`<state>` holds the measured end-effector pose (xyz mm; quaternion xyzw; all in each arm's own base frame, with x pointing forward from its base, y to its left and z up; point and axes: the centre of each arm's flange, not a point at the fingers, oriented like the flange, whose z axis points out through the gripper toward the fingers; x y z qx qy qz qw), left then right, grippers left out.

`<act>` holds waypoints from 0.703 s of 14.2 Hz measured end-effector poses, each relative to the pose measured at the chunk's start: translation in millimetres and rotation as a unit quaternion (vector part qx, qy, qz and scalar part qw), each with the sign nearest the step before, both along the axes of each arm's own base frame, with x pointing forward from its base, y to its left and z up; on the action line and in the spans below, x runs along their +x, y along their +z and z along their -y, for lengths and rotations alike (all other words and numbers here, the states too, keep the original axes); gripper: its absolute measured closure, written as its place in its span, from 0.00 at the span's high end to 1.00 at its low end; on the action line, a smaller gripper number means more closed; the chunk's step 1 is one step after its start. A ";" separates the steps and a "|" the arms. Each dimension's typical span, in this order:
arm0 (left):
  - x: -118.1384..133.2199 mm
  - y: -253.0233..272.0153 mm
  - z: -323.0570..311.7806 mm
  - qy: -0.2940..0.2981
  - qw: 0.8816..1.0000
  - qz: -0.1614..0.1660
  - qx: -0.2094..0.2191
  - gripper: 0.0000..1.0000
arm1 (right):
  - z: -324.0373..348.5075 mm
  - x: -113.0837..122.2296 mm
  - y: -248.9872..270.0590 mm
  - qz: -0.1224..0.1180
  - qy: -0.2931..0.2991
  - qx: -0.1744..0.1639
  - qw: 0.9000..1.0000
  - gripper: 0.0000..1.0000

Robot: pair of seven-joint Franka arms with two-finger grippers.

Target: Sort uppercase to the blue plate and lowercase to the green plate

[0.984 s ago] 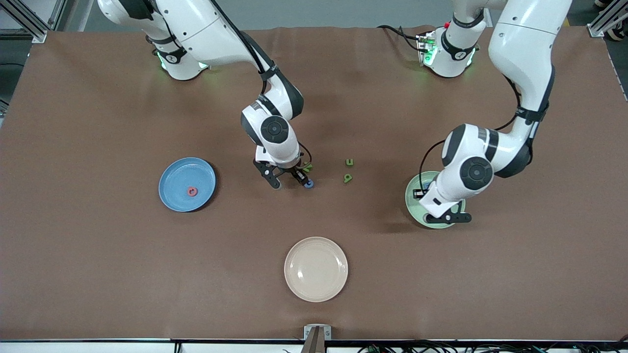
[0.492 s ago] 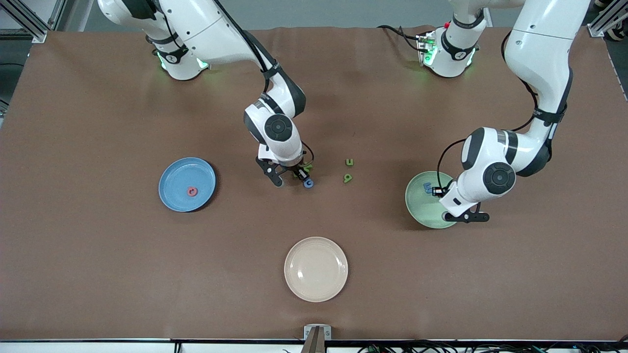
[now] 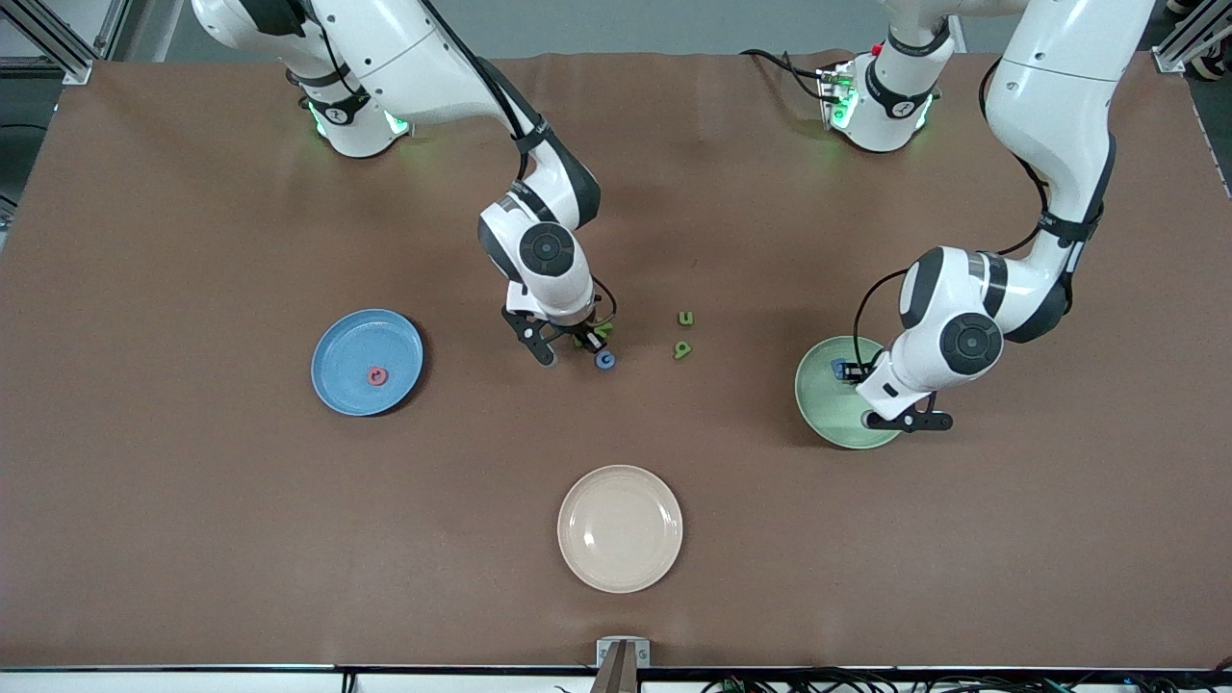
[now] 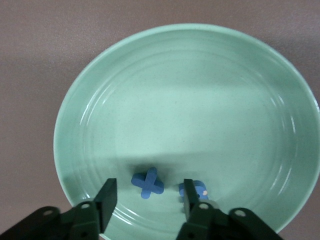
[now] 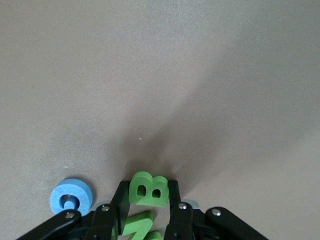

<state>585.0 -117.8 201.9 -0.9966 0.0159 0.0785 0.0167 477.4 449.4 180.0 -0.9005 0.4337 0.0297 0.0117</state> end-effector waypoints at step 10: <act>-31.2 57.4 155.2 0.113 0.993 0.013 0.011 1.00 | 166.2 93.1 81.3 -0.075 0.171 -0.054 0.981 0.36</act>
